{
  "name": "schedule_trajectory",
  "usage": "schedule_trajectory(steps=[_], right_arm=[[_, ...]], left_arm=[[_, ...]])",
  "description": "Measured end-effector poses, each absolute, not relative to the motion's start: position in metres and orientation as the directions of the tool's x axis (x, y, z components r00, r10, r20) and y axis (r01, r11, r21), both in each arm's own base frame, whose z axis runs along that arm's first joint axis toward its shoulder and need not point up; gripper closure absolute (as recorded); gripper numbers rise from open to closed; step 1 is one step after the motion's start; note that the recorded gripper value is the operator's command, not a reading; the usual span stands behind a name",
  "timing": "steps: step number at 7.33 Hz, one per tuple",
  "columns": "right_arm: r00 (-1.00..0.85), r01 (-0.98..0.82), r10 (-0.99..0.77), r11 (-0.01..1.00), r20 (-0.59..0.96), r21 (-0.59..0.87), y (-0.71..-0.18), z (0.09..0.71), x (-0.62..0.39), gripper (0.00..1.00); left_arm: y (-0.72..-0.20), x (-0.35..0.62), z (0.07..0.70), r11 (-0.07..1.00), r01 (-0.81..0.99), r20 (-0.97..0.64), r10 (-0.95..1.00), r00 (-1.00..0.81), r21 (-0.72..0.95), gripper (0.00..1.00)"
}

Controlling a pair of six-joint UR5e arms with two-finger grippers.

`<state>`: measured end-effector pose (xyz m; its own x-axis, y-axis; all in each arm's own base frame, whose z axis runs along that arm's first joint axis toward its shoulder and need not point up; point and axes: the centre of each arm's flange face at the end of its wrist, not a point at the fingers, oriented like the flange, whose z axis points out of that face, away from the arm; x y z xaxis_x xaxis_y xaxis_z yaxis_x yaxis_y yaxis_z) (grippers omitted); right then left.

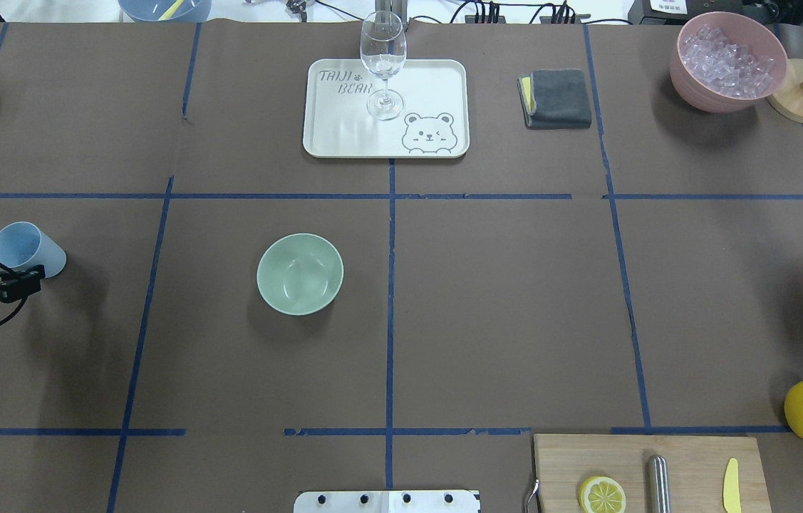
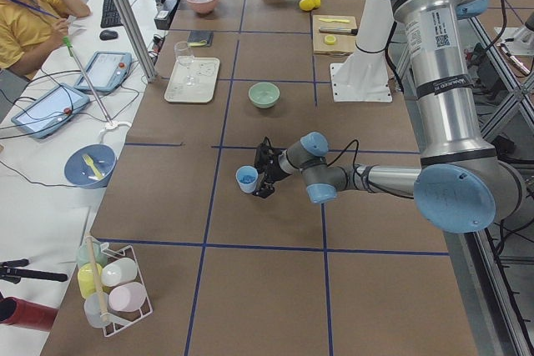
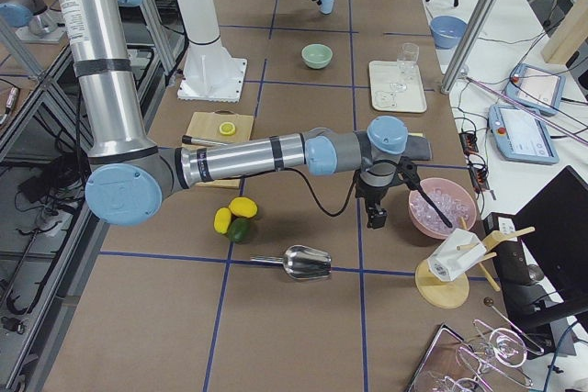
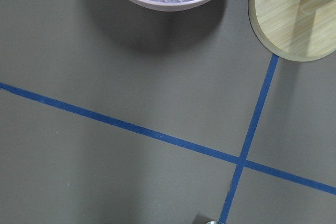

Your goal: Pour ice into bowl

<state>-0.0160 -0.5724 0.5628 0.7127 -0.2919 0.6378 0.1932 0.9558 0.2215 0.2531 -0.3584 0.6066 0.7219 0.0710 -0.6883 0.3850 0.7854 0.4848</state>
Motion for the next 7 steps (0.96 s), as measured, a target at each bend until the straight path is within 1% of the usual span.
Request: schedule_trajectory(steps=[3,7], right_arm=[[0.714,0.190,-0.288,0.957,0.638,0.220,-0.572,0.563,-0.015,0.00],[0.715,0.187,-0.286,0.957,0.638,0.220,-0.573,0.562,-0.015,0.00]], left_arm=[[-0.367,0.266,0.610,0.783,0.380,-0.688,0.082,0.721,0.492,0.00],[-0.379,0.280,0.628,0.770,0.399,-0.707,0.094,0.701,0.498,0.04]])
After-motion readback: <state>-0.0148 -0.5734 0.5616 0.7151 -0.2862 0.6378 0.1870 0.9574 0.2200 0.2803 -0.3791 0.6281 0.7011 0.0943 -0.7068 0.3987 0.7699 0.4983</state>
